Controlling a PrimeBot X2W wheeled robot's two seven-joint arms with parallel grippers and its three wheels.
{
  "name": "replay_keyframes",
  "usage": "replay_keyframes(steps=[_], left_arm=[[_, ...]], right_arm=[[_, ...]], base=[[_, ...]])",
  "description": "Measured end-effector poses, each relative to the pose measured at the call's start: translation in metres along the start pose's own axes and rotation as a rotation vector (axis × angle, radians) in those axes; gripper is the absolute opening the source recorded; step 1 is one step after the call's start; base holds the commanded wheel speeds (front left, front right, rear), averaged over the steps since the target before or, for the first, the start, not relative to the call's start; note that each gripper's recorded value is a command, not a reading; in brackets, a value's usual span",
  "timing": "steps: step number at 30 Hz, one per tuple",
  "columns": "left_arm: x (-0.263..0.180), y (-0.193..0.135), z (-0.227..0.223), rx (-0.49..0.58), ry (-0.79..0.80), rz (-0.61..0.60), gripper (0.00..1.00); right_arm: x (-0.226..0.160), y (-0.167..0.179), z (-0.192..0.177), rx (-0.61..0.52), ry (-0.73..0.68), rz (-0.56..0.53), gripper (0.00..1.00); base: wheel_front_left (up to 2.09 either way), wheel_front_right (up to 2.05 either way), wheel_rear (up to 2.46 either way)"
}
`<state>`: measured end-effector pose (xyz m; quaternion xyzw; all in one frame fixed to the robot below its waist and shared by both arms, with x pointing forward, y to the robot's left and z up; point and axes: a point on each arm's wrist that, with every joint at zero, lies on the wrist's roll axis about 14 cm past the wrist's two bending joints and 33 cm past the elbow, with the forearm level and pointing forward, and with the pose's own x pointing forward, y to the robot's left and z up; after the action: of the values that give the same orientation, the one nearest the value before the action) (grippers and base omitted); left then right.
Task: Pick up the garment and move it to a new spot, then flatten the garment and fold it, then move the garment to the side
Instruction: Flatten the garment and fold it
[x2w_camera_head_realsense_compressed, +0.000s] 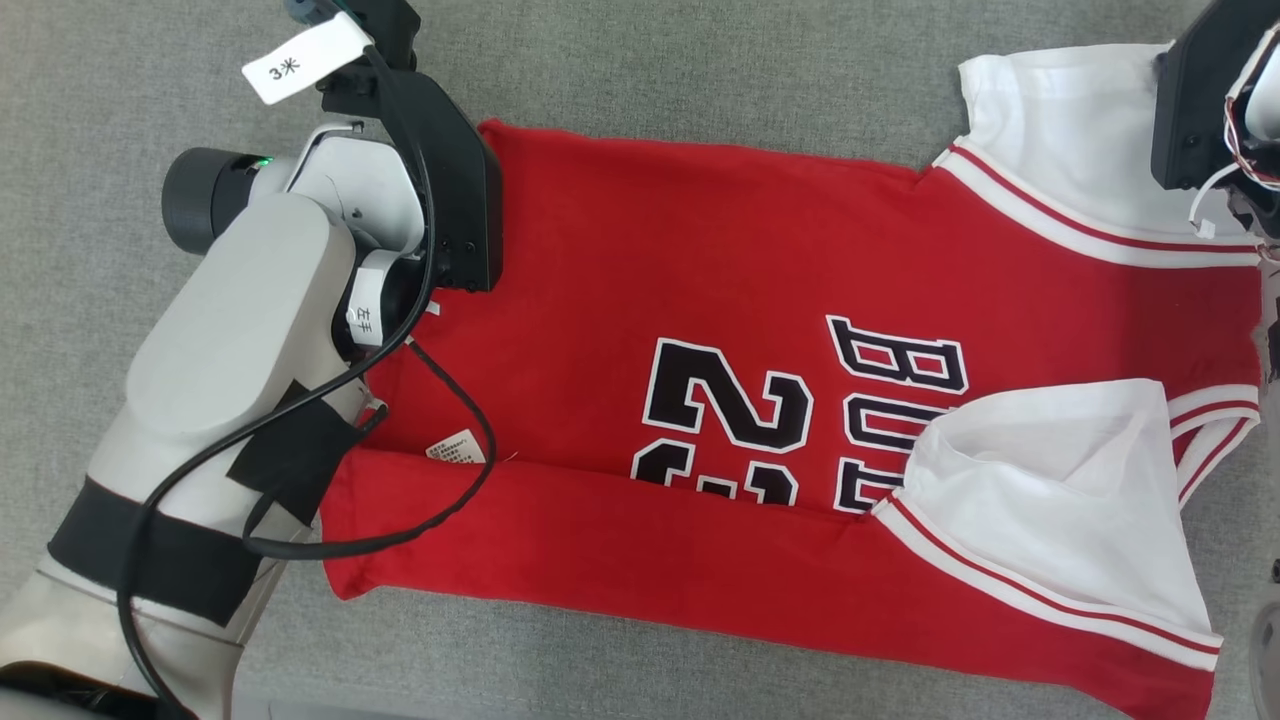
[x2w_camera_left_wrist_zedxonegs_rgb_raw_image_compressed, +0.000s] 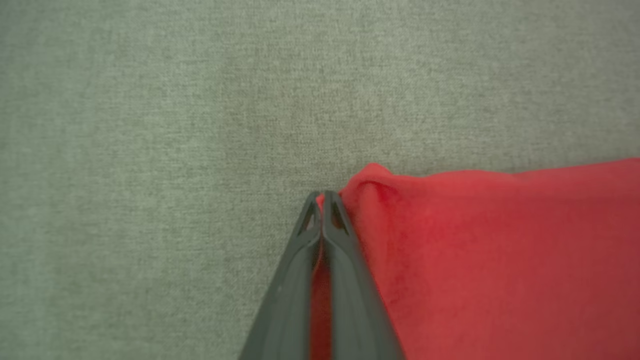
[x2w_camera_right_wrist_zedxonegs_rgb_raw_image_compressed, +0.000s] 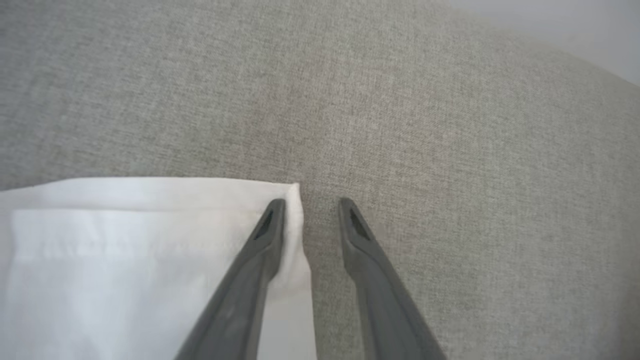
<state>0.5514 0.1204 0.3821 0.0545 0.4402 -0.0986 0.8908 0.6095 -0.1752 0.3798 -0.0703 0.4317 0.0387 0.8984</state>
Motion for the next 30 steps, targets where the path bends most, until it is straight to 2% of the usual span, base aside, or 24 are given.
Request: replay_keyframes(steps=[1, 4, 5, 6, 7, 20, 30], left_arm=[[0.0, 0.0, 0.0, 0.0, 0.001, 0.0, 0.0], [0.001, 0.001, 0.0, 0.0, -0.004, 0.002, 0.0], [0.001, 0.001, 0.0, -0.001, -0.004, 0.003, 0.0], [0.001, 0.001, 0.0, -0.001, -0.004, 0.004, 0.0], [0.001, 0.001, 0.0, -0.002, -0.005, 0.004, 0.0], [-0.009, 0.0, 0.012, -0.049, -0.104, -0.016, 0.0], [-0.037, 0.013, 0.038, -0.131, -0.306, 0.01, 0.0]], right_arm=[[0.001, 0.0, 0.0, -0.002, -0.002, -0.001, 0.35], [0.001, 0.001, 0.001, -0.01, -0.01, -0.003, 0.31], [0.001, 0.001, 0.001, -0.013, -0.011, -0.004, 0.26], [0.002, 0.002, 0.002, -0.02, -0.016, -0.002, 0.05], [0.002, 0.003, 0.002, -0.023, -0.017, -0.001, 0.0], [-0.005, 0.008, 0.008, -0.029, -0.075, 0.039, 0.0], [-0.041, -0.001, 0.027, -0.01, -0.251, 0.071, 0.0]], base=[[0.0, 0.0, 0.0], [0.0, 0.0, 0.0], [0.0, 0.0, 0.0], [0.0, 0.0, 0.0], [0.0, 0.0, 0.0], [0.0, 0.0, 0.0], [0.0, 0.0, 0.0]])
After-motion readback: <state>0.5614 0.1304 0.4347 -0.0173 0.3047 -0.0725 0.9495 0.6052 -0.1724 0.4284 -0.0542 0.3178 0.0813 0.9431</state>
